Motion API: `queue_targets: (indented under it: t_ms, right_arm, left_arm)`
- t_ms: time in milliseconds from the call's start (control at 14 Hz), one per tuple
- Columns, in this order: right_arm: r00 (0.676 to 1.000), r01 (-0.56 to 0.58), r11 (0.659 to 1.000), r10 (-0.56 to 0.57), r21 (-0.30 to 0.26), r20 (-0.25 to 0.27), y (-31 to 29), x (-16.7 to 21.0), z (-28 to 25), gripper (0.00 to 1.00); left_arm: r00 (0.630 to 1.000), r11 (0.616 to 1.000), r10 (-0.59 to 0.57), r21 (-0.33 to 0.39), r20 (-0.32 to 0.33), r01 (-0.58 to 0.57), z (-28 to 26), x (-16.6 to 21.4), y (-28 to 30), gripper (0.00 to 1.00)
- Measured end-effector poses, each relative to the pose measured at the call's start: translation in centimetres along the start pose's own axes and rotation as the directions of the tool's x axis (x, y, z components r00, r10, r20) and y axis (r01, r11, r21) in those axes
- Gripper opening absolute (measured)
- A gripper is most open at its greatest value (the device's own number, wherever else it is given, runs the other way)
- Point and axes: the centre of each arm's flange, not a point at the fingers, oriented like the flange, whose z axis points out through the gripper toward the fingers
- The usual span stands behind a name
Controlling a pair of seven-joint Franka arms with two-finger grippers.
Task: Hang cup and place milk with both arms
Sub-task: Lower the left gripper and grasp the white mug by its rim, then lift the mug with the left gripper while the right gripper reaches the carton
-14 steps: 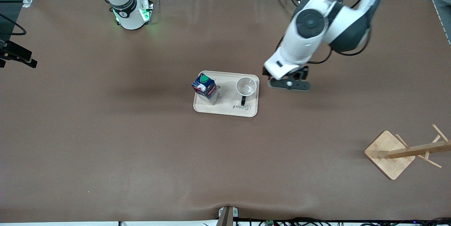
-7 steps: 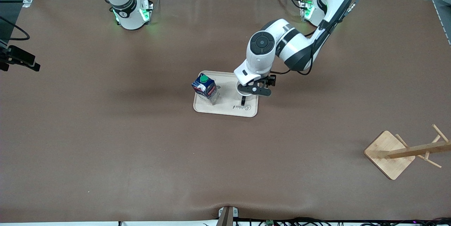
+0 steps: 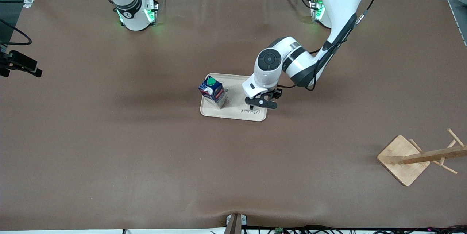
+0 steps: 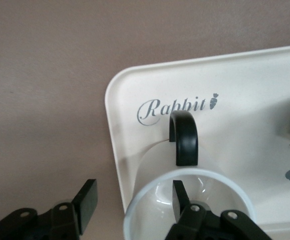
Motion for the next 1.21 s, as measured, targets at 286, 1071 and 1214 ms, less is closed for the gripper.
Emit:
queue_targets:
  t_ms: [286, 1071, 1214]
  right_arm:
    - [0.998, 0.007, 1.000, -0.007, -0.006, -0.059, -0.3, 1.3, 0.2, 1.00]
    - [0.995, 0.088, 0.996, -0.088, -0.003, -0.042, -5.3, 4.2, 4.4, 1.00]
    - [0.992, 0.125, 0.992, -0.125, -0.001, -0.006, -7.7, 5.1, 6.7, 1.00]
  left_arm:
    - [1.000, 1.000, -0.006, -0.003, 0.009, 0.006, 0.7, 0.0, 0.1, 0.57]
    - [0.994, 0.999, -0.053, -0.005, -0.096, 0.053, -10.6, 5.5, -1.3, 0.07]
    - [0.992, 0.999, -0.046, 0.019, -0.120, 0.049, -15.8, 6.5, -3.6, 0.07]
